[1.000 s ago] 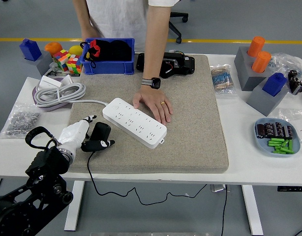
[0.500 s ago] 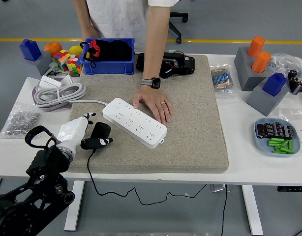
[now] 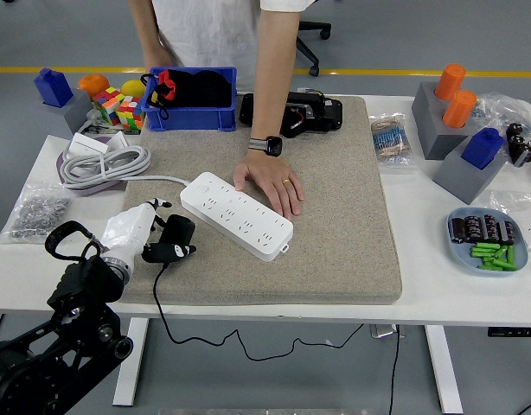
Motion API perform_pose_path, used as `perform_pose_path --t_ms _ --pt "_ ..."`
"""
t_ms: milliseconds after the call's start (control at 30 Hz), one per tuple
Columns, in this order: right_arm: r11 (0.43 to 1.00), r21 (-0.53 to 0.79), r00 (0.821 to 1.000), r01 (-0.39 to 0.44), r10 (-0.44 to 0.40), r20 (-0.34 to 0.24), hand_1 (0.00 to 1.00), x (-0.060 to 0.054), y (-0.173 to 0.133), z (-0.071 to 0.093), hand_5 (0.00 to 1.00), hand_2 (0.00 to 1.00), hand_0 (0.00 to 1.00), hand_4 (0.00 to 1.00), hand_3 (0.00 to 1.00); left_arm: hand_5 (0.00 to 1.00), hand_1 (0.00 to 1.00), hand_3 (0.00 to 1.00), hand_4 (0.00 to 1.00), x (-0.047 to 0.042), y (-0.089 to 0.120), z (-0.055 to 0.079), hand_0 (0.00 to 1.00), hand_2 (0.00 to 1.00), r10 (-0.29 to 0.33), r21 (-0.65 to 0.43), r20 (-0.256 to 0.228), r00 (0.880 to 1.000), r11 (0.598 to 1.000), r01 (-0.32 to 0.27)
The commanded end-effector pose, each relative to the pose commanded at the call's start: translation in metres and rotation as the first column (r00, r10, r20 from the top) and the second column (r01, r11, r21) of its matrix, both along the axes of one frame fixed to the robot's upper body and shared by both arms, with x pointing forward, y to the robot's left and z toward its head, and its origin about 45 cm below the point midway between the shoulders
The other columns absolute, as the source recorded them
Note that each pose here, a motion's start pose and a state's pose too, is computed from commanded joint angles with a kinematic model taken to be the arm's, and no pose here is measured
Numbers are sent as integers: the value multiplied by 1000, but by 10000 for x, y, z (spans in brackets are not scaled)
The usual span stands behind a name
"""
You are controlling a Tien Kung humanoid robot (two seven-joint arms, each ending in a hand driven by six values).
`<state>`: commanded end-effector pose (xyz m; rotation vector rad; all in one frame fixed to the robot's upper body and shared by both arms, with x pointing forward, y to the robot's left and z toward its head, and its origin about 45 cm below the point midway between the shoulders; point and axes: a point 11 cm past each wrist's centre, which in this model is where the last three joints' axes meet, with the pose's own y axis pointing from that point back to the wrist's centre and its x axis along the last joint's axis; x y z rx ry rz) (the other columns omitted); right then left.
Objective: Press the white button,pick up the black plug,place it near the board,insert it into the board
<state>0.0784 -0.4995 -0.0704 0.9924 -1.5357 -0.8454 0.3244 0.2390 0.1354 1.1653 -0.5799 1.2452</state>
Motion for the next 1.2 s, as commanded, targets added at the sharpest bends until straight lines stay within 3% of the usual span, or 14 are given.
perform_pose_path --t_ms 67,100,267,300,867,900,1067,1100,1200 --pt "1000 -1 1000 -1 1 1 634 0 -2 1 432 613 634 682 600 289 561 771 998 -2 -2 -2 316 562 0 0 1 1000 1000 0" --pt "1000 -2 1000 -1 1 2 632 4 -4 3 430 613 634 682 599 199 542 739 998 2 -1 3 292 542 2 -1 4 1000 1000 -2" --pt "1000 -2 1000 0 0 5 632 12 -3 4 430 613 634 682 599 199 542 739 998 21 -2 32 292 542 7 -7 20 1000 1000 -7" --pt "1000 -2 1000 1 -1 6 631 13 -2 4 430 611 633 681 599 161 502 710 998 24 -3 32 265 510 8 -10 19 1000 1000 -8" --pt "1000 -4 1000 -3 3 4 631 6 -2 2 421 611 632 684 597 161 460 685 982 43 -36 21 234 465 13 -31 28 1000 999 -12" --pt "1000 -4 1000 -4 4 4 630 10 -3 3 415 610 632 683 596 115 413 591 950 46 -37 25 215 424 12 -32 31 999 999 -11" --pt "1000 -5 1000 -4 4 9 630 29 -5 8 415 610 632 683 596 115 413 591 950 52 -43 36 215 424 8 -25 42 999 1000 -6" --pt "1000 -6 1000 -4 4 10 629 30 -7 10 411 610 632 683 596 2 412 560 814 52 -44 36 228 416 7 -24 41 999 1000 -6" --pt "1000 -8 1000 -4 4 12 629 32 -12 12 411 610 632 683 596 2 412 560 814 54 -47 29 228 416 4 -22 35 999 1000 -4"
